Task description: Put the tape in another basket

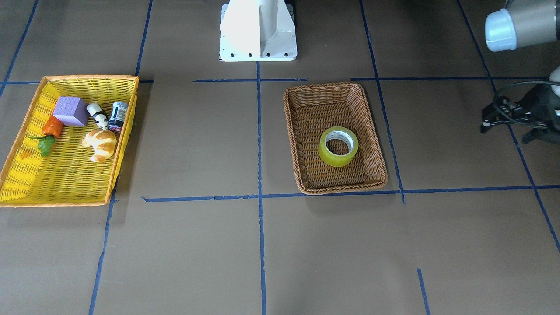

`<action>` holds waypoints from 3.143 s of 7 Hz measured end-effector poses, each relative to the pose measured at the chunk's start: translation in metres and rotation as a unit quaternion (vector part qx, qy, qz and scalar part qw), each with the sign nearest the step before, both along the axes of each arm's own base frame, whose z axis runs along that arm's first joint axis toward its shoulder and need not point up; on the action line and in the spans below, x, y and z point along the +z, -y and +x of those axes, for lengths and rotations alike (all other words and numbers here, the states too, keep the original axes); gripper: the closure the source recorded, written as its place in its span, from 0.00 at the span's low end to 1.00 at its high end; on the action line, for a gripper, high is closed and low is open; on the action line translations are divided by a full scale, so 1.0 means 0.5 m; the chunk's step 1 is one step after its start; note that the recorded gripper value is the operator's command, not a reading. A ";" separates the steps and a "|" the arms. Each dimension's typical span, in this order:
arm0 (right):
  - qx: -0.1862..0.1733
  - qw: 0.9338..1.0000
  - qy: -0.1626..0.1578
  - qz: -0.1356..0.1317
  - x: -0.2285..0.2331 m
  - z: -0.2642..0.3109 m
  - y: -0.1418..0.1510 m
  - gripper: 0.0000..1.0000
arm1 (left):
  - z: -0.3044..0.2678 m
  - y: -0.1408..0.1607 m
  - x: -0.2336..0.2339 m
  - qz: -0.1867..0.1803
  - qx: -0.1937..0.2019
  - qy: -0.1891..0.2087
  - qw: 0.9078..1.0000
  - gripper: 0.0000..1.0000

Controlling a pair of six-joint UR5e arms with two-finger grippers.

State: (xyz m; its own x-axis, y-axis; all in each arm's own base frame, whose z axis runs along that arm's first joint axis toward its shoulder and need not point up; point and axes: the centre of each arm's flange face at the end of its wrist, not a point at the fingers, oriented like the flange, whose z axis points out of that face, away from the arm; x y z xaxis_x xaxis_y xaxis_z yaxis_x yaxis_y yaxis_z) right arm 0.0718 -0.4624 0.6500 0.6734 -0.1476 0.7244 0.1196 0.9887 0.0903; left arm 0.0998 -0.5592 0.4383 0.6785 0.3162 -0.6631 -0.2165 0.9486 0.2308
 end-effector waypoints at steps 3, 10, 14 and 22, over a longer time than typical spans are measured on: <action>0.023 1.000 0.000 0.001 -0.009 0.022 -0.005 0.00 | -0.119 -0.024 0.163 -0.038 -0.009 0.016 0.999 0.00; 0.036 0.998 0.031 -0.031 0.022 0.014 -0.015 0.00 | -0.265 -0.047 0.356 -0.081 -0.017 0.006 0.997 0.00; 0.037 0.998 0.029 -0.029 0.016 0.015 -0.009 0.00 | -0.337 -0.072 0.451 -0.116 -0.051 0.002 0.992 0.00; 0.038 0.999 0.028 -0.025 0.008 0.015 -0.006 0.00 | -0.348 -0.116 0.495 -0.109 -0.058 0.000 0.992 0.00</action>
State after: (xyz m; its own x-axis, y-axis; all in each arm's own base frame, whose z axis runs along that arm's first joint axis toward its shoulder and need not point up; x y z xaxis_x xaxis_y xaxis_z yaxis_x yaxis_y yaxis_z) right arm 0.0794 -0.4592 0.6540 0.6395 -0.0602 0.7664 0.0403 0.9982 0.0448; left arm -0.0744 -0.5013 0.6858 0.7025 0.0844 -0.7067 -0.1030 0.9946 0.0164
